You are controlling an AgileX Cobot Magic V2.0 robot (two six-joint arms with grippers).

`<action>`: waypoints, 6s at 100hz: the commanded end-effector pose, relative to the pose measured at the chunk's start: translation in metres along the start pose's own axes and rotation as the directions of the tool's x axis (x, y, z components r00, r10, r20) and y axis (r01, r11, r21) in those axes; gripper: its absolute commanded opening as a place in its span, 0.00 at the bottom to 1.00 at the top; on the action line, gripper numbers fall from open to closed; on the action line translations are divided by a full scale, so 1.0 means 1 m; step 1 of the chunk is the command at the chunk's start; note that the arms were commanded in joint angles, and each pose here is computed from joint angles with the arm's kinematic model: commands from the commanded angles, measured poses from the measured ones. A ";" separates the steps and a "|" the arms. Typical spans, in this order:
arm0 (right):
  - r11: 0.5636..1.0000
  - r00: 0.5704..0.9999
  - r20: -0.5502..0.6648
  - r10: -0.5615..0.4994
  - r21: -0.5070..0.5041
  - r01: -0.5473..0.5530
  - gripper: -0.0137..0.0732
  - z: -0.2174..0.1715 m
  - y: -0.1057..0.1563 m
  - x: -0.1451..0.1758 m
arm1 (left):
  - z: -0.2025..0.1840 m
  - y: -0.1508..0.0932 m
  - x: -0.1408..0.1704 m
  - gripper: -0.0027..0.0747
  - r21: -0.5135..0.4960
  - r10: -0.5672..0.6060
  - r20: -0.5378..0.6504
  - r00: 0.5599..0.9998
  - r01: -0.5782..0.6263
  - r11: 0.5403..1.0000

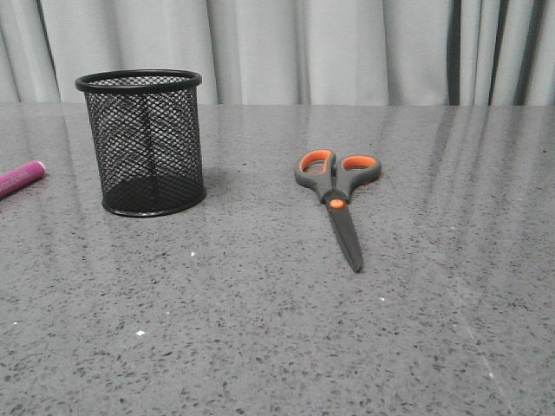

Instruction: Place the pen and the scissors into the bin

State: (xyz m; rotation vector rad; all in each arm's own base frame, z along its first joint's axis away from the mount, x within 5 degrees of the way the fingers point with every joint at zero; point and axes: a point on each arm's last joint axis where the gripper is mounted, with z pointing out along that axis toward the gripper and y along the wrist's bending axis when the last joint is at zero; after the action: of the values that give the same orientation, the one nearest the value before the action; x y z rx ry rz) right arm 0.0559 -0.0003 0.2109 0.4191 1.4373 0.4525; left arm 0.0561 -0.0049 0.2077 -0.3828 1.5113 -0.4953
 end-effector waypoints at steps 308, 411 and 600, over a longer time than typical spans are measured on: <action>0.972 0.705 -0.678 -0.206 -0.060 0.226 0.61 0.092 0.082 -0.085 | 0.251 -0.061 -0.034 0.51 0.346 0.473 -0.841 0.261 -0.412 0.843; 0.972 0.700 -0.684 -0.207 -0.062 0.226 0.61 0.091 0.082 -0.085 | 0.216 -0.100 -0.091 0.01 0.379 0.566 -0.679 0.468 -0.437 0.816; 0.972 0.706 -0.677 -0.208 -0.062 0.227 0.61 0.092 0.082 -0.085 | 0.235 -0.185 -0.022 0.01 0.565 0.607 -0.367 0.705 -0.350 0.748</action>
State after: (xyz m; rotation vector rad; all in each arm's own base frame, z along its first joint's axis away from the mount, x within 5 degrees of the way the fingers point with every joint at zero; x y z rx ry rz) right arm 0.1321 0.0246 0.3202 0.0709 2.2792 0.4107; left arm 0.2803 -0.1645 0.3132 0.6212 1.9406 -0.5250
